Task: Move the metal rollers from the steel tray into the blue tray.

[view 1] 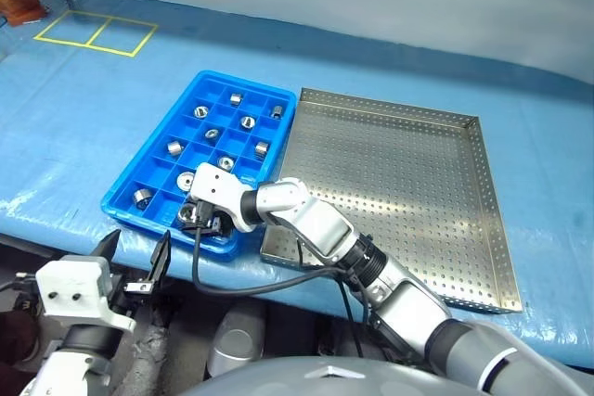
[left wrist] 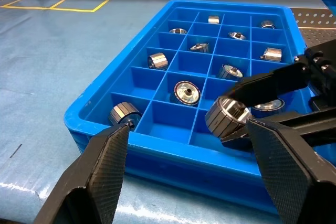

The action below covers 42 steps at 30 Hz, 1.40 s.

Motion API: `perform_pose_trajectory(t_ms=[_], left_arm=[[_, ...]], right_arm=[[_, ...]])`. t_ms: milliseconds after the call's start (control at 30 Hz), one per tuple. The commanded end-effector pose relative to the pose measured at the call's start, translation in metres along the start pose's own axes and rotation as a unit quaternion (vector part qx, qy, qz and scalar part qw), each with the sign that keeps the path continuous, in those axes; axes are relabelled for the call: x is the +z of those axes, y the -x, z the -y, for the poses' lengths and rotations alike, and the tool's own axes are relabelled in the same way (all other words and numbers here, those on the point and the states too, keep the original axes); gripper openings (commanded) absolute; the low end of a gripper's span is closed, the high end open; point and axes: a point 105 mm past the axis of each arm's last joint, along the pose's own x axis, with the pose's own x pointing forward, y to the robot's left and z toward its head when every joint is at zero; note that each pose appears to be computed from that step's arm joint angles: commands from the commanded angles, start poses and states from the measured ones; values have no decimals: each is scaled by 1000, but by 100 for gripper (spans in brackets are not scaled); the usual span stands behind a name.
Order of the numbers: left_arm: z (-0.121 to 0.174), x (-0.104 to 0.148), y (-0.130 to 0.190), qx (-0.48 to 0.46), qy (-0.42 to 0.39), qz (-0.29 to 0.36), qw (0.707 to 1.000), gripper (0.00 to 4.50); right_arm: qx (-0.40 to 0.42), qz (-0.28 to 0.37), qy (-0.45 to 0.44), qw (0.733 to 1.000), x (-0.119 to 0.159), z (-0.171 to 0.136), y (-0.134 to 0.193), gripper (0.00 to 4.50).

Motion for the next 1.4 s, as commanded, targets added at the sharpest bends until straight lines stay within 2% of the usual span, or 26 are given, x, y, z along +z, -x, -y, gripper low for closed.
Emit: perform_pose_trajectory(t_ms=[33, 167, 367, 533, 667, 800, 900, 967, 1067, 1167, 1300, 1400], left_arm=[[1, 14, 1, -2, -16, 27, 1000, 392], [2, 14, -1, -8, -16, 29, 999, 392], [13, 19, -17, -50, -17, 42, 998, 392], [32, 30, -46, -116, -18, 72, 990, 392], [55, 38, -73, -191, -17, 89, 977, 392], [72, 45, -94, -244, -26, 102, 964, 392], [87, 50, -109, -279, -34, 111, 953, 392], [99, 51, -118, -303, -42, 115, 945, 392], [107, 52, -127, -317, -50, 121, 939, 392], [114, 46, -140, -321, -65, 125, 937, 392], [106, 38, -157, -282, -64, 124, 949, 392], [100, 40, -162, -245, -74, 148, 955, 392]], right_arm=[[-8, 43, 11, 999, 21, 2, 4, 359], [-18, 66, 13, 998, 33, 5, 10, 359], [-68, 121, 29, 990, 59, 19, 38, 359], [-198, 132, 27, 971, 56, 58, 83, 359], [-320, 103, 35, 941, 33, 86, 132, 359], [-405, 50, 55, 911, 5, 98, 171, 359], [-448, 22, 35, 893, -13, 101, 199, 359], [-466, 6, 20, 885, -24, 100, 216, 359], [-469, 19, 29, 883, -25, 95, 227, 359], [-508, 4, 23, 861, -44, 96, 253, 359], [-524, 4, -8, 852, -65, 92, 271, 359], [-516, 29, -13, 856, -63, 87, 268, 359]])
